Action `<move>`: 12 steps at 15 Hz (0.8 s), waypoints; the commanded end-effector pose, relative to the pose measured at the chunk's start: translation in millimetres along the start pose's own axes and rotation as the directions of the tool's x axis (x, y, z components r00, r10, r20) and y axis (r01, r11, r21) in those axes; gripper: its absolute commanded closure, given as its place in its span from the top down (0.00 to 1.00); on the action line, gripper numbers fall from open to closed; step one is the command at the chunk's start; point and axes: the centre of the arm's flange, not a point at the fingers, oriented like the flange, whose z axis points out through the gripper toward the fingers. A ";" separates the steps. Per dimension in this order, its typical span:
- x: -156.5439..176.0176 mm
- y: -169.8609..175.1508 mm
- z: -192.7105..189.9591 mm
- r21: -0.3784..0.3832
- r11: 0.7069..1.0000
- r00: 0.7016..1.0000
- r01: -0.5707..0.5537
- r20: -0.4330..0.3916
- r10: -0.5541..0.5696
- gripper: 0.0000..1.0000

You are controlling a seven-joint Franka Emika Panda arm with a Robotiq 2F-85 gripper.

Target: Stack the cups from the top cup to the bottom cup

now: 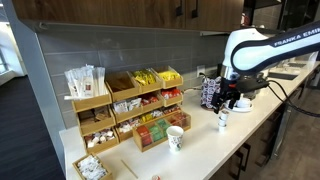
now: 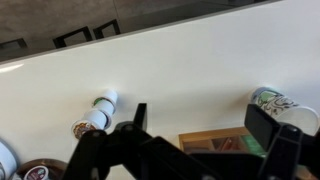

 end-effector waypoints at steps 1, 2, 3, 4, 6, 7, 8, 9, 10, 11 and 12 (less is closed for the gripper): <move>4.0 5.6 6.1 0.000 1.000 1.000 -0.009 0.008 0.009 1.00; 4.9 6.1 8.1 0.000 1.000 1.000 -0.010 0.012 0.010 1.00; 4.7 4.3 7.0 0.000 1.000 1.000 -0.007 0.010 0.007 1.00; 4.1 1.8 4.5 0.000 1.000 1.000 -0.001 0.004 0.001 1.00; 3.3 0.3 0.8 0.001 1.000 1.000 0.002 -0.004 -0.002 1.00; 3.2 0.3 0.3 0.001 1.000 1.000 0.002 -0.005 -0.002 1.00; 13.1 12.6 9.1 -0.027 0.998 0.998 -0.053 -0.013 0.053 1.00; 18.4 21.6 13.3 -0.006 0.998 0.998 -0.068 0.004 0.068 1.00; 23.9 32.3 18.4 -0.009 0.996 0.996 -0.090 -0.003 0.090 1.00; 27.2 40.6 21.6 -0.003 0.995 0.995 -0.100 -0.001 0.100 1.00; 32.0 50.3 26.1 -0.002 0.994 0.994 -0.110 -0.005 0.110 1.00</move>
